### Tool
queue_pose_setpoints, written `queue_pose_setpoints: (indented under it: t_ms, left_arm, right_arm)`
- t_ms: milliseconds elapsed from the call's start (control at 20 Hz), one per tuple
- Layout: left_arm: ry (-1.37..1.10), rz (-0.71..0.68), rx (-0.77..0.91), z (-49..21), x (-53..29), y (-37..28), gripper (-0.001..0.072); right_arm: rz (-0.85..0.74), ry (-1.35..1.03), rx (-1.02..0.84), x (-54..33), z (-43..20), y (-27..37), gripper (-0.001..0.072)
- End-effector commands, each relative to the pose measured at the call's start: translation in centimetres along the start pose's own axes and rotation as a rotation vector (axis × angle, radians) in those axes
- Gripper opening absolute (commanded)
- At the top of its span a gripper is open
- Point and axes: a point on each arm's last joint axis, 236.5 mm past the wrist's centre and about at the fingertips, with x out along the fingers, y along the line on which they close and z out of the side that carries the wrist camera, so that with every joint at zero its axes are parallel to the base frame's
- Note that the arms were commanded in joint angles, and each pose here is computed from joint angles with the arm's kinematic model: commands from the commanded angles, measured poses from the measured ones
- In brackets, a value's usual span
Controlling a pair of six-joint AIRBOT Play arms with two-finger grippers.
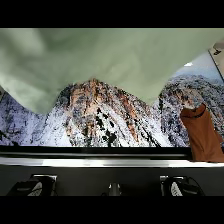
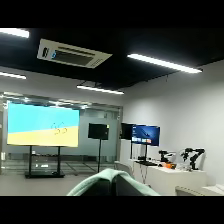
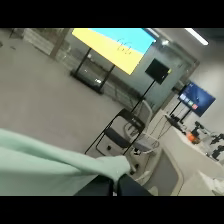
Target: Fold the shirts.
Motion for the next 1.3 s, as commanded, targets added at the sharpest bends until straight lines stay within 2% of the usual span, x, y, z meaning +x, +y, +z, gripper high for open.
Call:
queue_pose_setpoints:
  t_ms: [0, 150, 300, 500, 700, 850, 1050, 1250]
  left_arm:
    - [-0.004, 0.028, 0.017, 1.6, -2.4, -0.7, 0.0025]
    - [0.137, 0.16, 0.018, -2.0, -2.1, 2.8, 0.0024]
    - [0.413, 0.218, -0.001, -9.4, -1.5, 5.3, 0.0024]
    - [0.78, 0.239, -0.043, -21.2, -0.1, 9.0, 0.0026]
    - [1.18, 0.249, -0.114, -38.6, -2.4, 13.2, 0.0026]
    - [1.334, 0.311, -0.205, -51.1, -5.7, 16.0, 0.0026]
    - [1.343, 0.39, -0.233, -60.4, -6.7, 19.4, 0.0026]
    - [1.205, 0.431, -0.196, -62.7, -2.7, 22.7, 0.0026]
  right_arm:
    - [-0.042, -0.039, -0.03, -3.9, 2.3, -0.6, 0.0017]
    - [0.005, 0.02, -0.015, -3.4, 0.7, 0.5, 0.0017]
    - [0.087, 0.188, -0.007, -1.6, -3.9, 2.1, 0.0017]
    - [0.352, 0.607, 0.04, 2.6, -16.8, 7.5, 0.0016]
    - [0.623, 0.976, 0.135, 6.1, -31.8, 15.1, 0.0015]
    - [0.727, 1.164, 0.222, 7.6, -41.6, 20.4, 0.0015]
    - [0.697, 1.148, 0.286, 12.3, -49.1, 24.2, 0.0016]
    - [0.49, 0.9, 0.369, 19.8, -48.5, 22.8, 0.0016]
